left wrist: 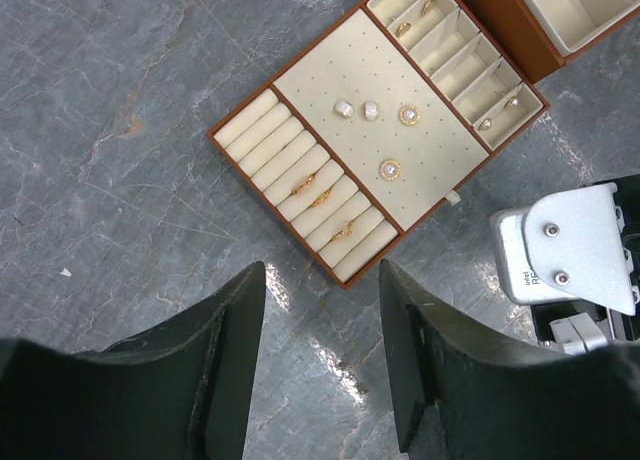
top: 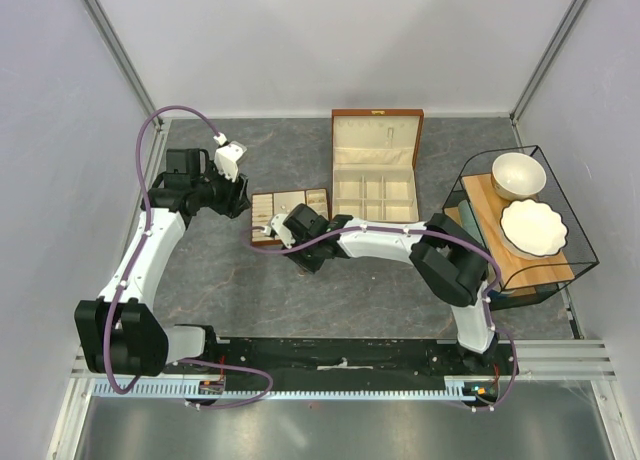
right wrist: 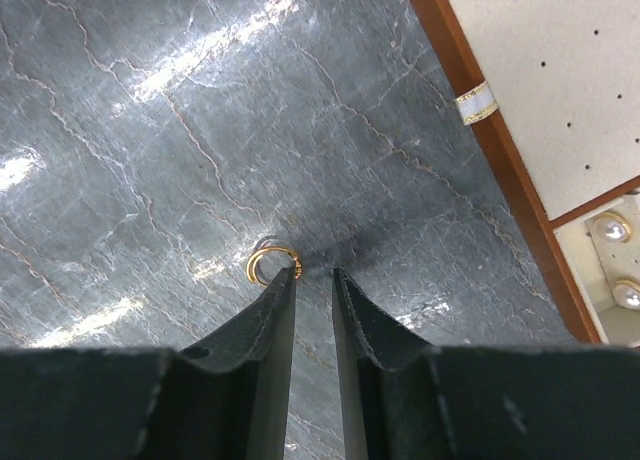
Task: Organize the mixed jewelry
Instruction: Pick up the jewelry from the center of the board.
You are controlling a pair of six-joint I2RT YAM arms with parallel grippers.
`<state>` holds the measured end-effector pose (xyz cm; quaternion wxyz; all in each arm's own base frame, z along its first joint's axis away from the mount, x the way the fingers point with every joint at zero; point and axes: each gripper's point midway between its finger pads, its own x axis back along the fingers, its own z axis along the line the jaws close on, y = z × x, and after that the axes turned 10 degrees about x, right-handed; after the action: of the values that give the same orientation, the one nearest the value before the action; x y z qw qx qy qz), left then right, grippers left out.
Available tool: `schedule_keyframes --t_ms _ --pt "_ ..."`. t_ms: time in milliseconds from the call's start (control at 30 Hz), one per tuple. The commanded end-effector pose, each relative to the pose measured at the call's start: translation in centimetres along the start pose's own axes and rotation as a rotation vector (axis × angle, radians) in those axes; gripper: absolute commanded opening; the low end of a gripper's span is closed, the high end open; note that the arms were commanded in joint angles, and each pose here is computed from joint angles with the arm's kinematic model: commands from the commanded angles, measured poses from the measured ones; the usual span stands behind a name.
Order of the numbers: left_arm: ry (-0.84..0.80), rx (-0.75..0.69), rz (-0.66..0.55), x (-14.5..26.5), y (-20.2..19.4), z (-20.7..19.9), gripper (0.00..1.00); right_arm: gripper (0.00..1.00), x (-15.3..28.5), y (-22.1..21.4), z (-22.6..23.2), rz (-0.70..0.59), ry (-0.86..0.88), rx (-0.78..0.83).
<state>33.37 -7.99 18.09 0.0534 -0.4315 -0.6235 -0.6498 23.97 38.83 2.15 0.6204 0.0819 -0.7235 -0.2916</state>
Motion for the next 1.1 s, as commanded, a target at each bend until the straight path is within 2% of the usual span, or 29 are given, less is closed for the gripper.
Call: schedule_keyframes --t_ms 0,1067 --pt "-0.009 0.003 -0.044 0.2 1.4 -0.1 0.56 0.29 -0.6 0.6 0.0 0.002 -0.010 -0.013" --pt "-0.029 0.010 -0.031 -0.2 0.7 -0.3 0.56 0.26 1.7 3.4 -0.5 -0.060 -0.033 0.001"
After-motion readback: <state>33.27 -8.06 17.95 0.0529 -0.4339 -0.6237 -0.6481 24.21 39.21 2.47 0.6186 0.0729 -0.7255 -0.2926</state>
